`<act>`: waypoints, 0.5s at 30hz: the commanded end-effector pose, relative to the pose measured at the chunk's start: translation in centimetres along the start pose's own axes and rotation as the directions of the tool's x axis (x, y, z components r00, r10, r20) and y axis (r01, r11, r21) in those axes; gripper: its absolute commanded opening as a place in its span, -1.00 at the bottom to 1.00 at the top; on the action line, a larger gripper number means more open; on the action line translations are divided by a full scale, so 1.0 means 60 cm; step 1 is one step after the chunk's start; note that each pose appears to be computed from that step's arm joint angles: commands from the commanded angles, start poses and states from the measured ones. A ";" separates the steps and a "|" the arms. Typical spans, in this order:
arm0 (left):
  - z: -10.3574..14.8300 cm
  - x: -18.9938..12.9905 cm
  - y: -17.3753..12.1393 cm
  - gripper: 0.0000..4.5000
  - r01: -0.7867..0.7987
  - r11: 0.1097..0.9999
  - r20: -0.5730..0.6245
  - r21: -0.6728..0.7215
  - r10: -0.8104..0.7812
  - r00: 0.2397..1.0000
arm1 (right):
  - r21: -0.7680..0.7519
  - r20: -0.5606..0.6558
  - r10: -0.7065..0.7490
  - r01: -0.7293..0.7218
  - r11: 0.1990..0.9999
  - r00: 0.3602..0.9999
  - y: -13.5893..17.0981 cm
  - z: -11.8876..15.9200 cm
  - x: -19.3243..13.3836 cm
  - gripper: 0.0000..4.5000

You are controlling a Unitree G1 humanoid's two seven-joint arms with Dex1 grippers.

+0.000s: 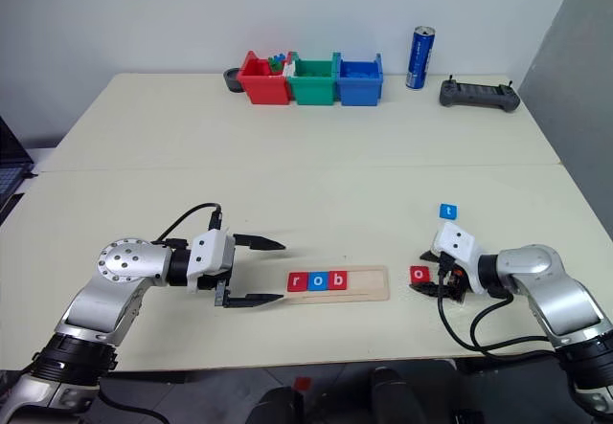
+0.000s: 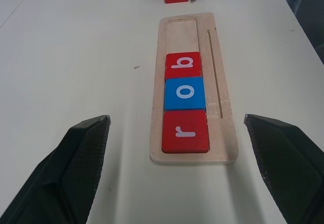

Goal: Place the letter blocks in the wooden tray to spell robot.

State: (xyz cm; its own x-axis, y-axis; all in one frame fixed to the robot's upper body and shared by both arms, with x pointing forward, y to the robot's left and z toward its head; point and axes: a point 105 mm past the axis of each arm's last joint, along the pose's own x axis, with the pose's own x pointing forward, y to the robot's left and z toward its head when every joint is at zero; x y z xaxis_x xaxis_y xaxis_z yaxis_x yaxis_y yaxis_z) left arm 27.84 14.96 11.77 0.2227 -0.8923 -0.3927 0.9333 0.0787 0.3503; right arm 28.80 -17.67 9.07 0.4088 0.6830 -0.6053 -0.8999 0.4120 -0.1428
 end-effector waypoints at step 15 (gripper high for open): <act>0.007 -0.008 0.002 1.00 -0.018 0.999 0.000 0.040 0.018 1.000 | -0.258 0.056 0.142 -0.124 0.958 0.988 0.066 0.118 0.020 -0.36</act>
State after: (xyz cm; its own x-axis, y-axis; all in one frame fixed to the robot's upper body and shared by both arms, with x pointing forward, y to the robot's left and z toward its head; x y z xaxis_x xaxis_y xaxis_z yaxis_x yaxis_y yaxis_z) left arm 27.69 15.11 11.61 0.2235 -0.8921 -0.3928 0.9306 0.0754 0.3583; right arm 27.29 -11.88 13.48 0.3099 0.7648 -0.5648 -0.9459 0.1881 -0.2642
